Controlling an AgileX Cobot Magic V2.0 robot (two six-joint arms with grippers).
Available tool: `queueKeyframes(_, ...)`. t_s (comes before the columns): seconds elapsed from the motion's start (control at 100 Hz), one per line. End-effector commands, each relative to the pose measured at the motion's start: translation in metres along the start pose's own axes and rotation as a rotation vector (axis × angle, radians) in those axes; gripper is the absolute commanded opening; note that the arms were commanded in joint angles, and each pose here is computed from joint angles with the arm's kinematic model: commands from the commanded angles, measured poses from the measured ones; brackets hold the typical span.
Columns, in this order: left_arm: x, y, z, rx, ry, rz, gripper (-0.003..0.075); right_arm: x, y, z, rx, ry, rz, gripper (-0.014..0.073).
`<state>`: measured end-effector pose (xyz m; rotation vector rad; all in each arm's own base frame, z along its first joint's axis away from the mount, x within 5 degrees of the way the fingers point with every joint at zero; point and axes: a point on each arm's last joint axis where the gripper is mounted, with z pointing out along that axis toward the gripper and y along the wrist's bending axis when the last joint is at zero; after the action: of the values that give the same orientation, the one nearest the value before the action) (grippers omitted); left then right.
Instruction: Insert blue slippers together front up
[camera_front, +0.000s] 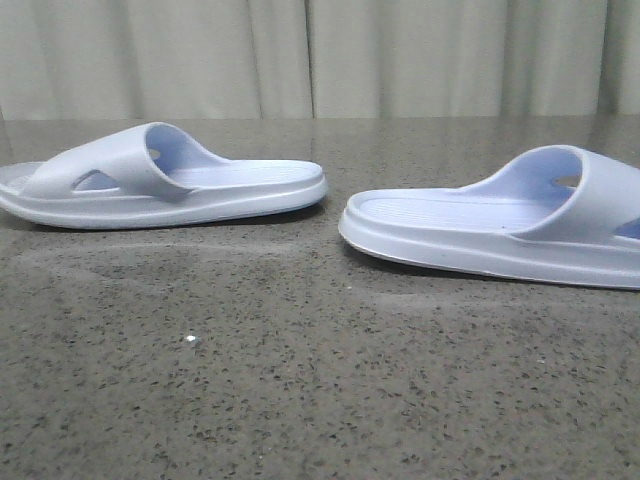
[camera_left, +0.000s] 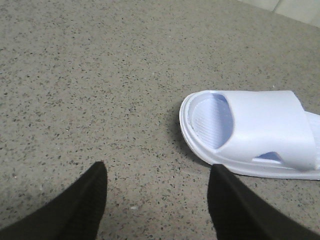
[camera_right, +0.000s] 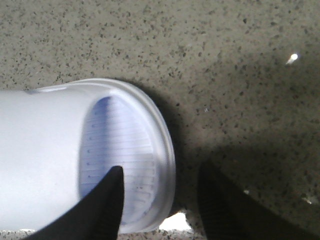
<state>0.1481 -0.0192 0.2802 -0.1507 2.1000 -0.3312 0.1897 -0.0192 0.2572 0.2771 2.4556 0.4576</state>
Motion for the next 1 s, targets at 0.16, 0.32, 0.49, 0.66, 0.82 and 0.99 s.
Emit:
queueKeyframes(0.16, -0.018, -0.005, -0.003, 0.027, -0.104, -0.008, 0.0391, -0.015, -0.007, 0.012, -0.169, 0.02, 0.062, 0.0277)
queueKeyframes(0.32, -0.018, -0.005, -0.003, 0.029, -0.104, -0.002, 0.0391, -0.015, -0.008, 0.022, -0.218, 0.068, 0.076, -0.0064)
queueKeyframes(0.49, -0.018, -0.004, 0.007, 0.028, -0.083, -0.041, 0.0391, -0.016, -0.009, 0.022, -0.207, 0.056, 0.073, -0.0102)
queueKeyframes(0.66, -0.017, -0.003, 0.032, 0.036, 0.004, -0.072, 0.0391, -0.015, -0.009, 0.022, -0.208, 0.061, 0.069, -0.0102)
queueKeyframes(0.82, -0.029, -0.01, 0.058, 0.099, 0.078, -0.091, 0.039, -0.015, -0.009, 0.022, -0.21, 0.063, 0.069, -0.0102)
queueKeyframes(0.99, -0.042, -0.01, 0.085, 0.16, 0.137, -0.153, 0.039, -0.015, -0.009, 0.022, -0.21, 0.063, 0.069, -0.0102)
